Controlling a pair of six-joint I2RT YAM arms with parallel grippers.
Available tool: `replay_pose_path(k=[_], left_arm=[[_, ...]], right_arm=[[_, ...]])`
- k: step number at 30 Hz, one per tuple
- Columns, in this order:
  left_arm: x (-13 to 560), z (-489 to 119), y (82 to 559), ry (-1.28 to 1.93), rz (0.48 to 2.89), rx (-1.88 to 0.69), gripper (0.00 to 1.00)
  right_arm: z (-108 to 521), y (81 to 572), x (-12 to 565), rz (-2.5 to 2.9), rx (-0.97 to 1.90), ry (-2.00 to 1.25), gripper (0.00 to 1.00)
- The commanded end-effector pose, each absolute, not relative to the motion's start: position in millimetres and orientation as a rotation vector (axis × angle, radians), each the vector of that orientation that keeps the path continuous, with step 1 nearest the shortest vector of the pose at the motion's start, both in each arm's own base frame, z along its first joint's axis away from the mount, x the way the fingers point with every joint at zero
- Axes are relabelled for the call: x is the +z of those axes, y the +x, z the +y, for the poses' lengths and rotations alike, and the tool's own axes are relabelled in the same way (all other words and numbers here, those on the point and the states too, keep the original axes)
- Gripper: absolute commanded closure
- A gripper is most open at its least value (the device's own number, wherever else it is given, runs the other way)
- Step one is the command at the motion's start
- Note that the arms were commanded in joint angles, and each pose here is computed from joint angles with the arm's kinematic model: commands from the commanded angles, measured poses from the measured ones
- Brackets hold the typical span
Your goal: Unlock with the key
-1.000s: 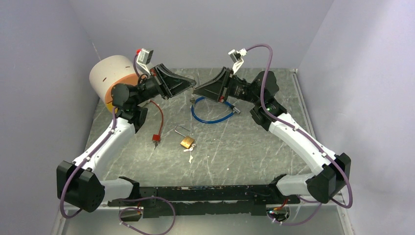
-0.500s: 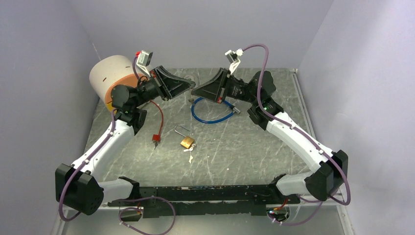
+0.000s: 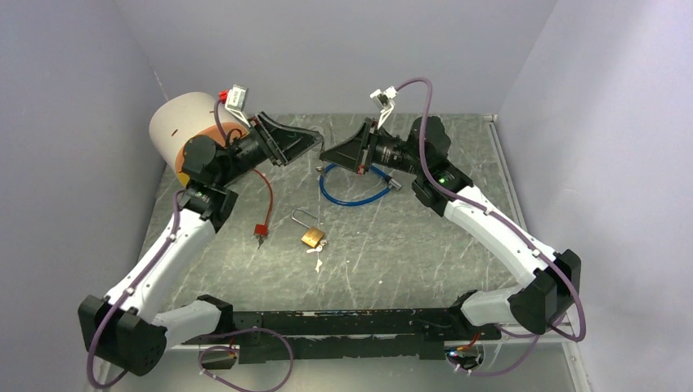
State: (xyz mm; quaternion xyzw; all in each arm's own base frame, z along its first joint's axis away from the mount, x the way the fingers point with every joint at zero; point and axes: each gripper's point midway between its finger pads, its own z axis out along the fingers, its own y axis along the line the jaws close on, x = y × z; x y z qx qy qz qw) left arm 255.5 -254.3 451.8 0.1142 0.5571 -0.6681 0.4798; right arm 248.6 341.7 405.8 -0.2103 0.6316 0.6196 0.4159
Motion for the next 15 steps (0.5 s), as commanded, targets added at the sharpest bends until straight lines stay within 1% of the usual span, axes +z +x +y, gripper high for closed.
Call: replay_pose_path(k=[1, 4, 8, 10, 15], left_arm=[[405.8, -219.6, 300.3, -0.079, 1.669, -1.246, 0.25], [391.1, -208.6, 308.2, -0.124, 1.757, -1.122, 0.21], [374.0, -212.1, 312.4, -0.129, 1.856, -1.101, 0.20], [364.9, -216.8, 313.7, -0.125, 1.893, -1.117, 0.19], [347.7, -223.7, 312.2, -0.094, 1.925, -1.148, 0.18]], right_arm=[[332.2, 274.4, 402.4, 1.622, 1.277, -0.511, 1.00], [334.7, 286.8, 379.7, 1.730, 1.118, -0.502, 1.00], [343.2, 294.5, 357.2, 1.825, 0.961, -0.529, 1.00], [349.1, 295.7, 351.6, 1.852, 0.922, -0.540, 1.00], [359.8, 295.6, 343.1, 1.891, 0.925, -0.552, 1.00]])
